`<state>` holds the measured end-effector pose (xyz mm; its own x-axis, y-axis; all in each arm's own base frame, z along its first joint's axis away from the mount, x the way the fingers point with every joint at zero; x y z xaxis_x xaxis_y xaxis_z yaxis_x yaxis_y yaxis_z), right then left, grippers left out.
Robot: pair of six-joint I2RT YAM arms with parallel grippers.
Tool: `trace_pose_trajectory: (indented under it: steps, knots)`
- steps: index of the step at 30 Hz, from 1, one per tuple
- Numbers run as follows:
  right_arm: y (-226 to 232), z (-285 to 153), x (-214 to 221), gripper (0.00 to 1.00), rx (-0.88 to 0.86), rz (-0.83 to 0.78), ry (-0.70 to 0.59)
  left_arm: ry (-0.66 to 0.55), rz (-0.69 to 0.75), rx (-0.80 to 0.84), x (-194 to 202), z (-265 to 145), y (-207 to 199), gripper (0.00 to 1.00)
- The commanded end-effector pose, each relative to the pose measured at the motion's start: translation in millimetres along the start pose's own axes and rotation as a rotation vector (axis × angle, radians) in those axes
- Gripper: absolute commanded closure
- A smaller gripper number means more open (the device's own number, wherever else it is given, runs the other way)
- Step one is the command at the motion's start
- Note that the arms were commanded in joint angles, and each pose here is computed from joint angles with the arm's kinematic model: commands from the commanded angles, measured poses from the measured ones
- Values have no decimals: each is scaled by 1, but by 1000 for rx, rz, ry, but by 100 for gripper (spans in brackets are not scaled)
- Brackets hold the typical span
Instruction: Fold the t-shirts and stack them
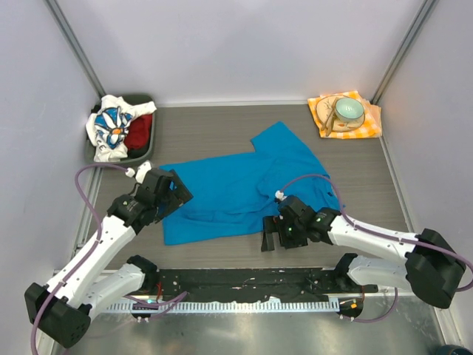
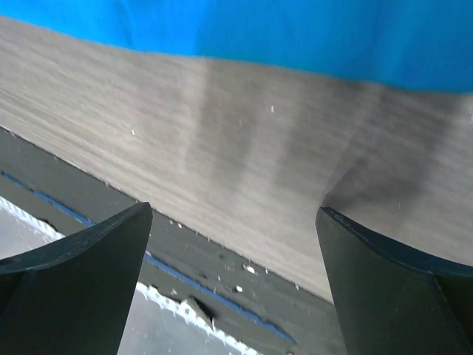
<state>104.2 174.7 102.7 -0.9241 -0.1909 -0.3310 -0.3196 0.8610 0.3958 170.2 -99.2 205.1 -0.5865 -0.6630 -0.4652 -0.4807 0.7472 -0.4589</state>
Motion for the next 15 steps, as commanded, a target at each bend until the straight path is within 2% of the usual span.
trace_pose_trajectory:
  steps: [1,4,8,15]
  knots:
    - [2,-18,4,0,79,31,-31,-30,-18,27,-3,-2,0,0]
    - [15,-34,-18,0,85,0,-112,-27,-13,27,-3,-2,0,0]
    - [17,-36,-49,0,180,-43,-234,-23,-13,30,-2,-1,0,0]
    - [22,11,-71,0,216,-76,-214,-24,-5,25,-3,0,0,0]
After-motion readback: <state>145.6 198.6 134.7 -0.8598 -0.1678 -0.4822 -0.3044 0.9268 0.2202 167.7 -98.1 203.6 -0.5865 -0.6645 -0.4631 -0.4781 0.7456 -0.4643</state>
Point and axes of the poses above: each gripper's point midway between its finger pads, its own z axis out along the fingers, its own y axis along the line the jaws close on, x = y × z, the point moved 8 cm from there along -z, back along the fingers, and after that the axes turned 6 degrees about -z, right-handed, at the moved point
